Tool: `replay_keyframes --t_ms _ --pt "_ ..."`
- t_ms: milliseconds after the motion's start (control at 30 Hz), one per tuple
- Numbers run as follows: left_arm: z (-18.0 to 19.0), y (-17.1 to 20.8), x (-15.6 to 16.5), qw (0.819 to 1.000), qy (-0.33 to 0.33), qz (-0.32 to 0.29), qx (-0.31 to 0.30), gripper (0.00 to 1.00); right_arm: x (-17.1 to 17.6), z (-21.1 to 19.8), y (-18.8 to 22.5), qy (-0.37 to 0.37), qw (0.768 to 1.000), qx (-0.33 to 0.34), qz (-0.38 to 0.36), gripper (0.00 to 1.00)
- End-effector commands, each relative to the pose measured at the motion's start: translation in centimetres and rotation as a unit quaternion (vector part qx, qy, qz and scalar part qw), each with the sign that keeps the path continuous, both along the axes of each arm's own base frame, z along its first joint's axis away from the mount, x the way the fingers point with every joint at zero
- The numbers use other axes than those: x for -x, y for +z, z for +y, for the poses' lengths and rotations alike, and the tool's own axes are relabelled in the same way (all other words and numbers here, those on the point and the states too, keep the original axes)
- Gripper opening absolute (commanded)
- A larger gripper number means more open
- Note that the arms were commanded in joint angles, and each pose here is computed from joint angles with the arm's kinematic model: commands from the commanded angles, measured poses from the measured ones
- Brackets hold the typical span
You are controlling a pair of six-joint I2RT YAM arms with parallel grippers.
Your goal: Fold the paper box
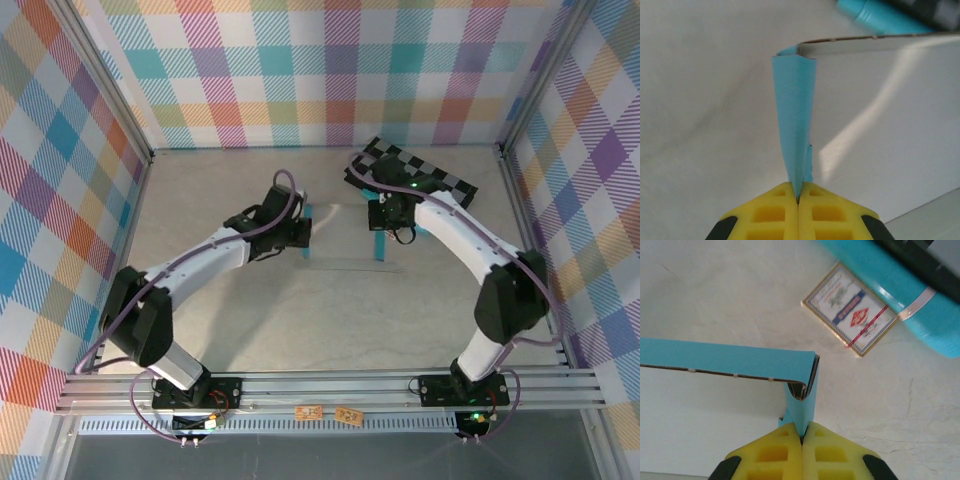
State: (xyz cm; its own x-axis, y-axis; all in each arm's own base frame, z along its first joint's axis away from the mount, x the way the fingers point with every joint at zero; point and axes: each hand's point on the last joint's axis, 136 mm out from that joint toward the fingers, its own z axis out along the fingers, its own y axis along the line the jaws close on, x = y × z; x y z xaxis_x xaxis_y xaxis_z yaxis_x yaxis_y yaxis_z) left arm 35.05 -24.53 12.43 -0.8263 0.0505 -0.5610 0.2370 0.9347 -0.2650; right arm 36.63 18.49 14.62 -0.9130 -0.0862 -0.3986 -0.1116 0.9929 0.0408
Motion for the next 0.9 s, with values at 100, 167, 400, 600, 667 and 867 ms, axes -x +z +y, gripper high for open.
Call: replay_keyframes --t_ms 100,167,400,600,667,867 --pt "-4.2 -5.1 2.2 0.993 -0.043 0.085 0.064 0.0 0.5 3.3 -4.2 0.032 0.998 -0.029 0.048 0.0" --pt "-4.4 -6.7 2.4 0.991 -0.037 0.109 0.062 0.02 0.5 3.4 -5.3 0.038 0.997 -0.022 0.063 0.0" --pt "-4.0 -9.6 2.9 0.987 -0.021 0.157 0.04 0.21 0.0 3.1 -6.4 0.038 0.996 -0.023 0.079 0.0" --pt "-3.8 -10.8 3.5 0.984 -0.019 0.175 0.034 0.28 -0.3 2.9 -6.7 0.038 0.995 -0.031 0.086 0.0" --pt "-4.3 -11.3 3.7 0.981 -0.025 0.187 0.041 0.29 -0.2 3.1 -6.6 0.038 0.995 -0.035 0.086 0.0" --pt "-5.0 -11.5 3.9 0.98 -0.033 0.192 0.043 0.09 -0.2 3.2 -6.4 0.035 0.995 -0.044 0.085 0.0"
